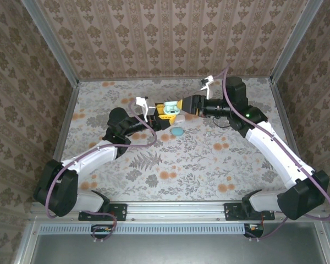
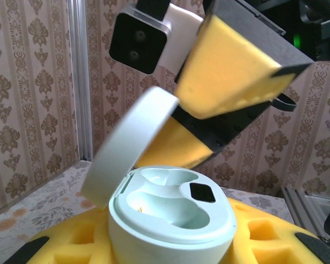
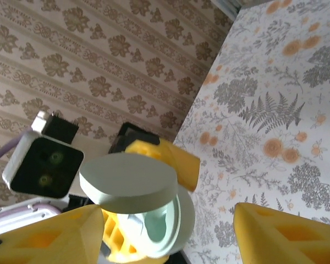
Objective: Insert wireless bluetooth earbuds into charging case
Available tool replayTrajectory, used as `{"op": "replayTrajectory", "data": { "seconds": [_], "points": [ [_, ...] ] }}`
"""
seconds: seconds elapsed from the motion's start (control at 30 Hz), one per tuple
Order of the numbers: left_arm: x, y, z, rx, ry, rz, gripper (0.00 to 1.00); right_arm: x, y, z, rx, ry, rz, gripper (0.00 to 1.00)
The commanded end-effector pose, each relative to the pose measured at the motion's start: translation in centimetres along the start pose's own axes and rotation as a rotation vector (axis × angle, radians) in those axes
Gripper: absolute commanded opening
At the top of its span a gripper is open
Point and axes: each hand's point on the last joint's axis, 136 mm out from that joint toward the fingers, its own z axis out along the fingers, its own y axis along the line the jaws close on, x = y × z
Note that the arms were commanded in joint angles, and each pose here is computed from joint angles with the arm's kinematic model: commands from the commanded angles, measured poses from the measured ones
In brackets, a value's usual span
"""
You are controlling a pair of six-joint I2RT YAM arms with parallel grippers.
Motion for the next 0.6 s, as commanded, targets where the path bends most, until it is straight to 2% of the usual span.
{"op": "replayTrajectory", "data": {
  "seconds": [0.0, 0.33, 0.47, 0.57],
  "points": [
    [-1.6, -1.6, 0.0, 0.065, -0.038, 0.047, 0.27, -1.5, -0.9, 0.2, 0.045, -0.047, 0.027, 0.65],
    [-1.3, -0.9, -0.1, 0.023, -0.038, 0.048, 0.27, -2.0, 0.2, -0.4, 0.001, -0.057, 0.012, 0.67],
    [-1.3, -0.4, -0.3, -0.006, -0.044, 0.045, 0.27, -1.8, 1.4, -1.5, -0.041, -0.062, -0.03, 0.67],
    [-1.1, -0.2, -0.3, -0.016, -0.042, 0.041, 0.26, -1.9, 0.9, -2.9, -0.017, -0.096, -0.042, 0.67]
  ]
}}
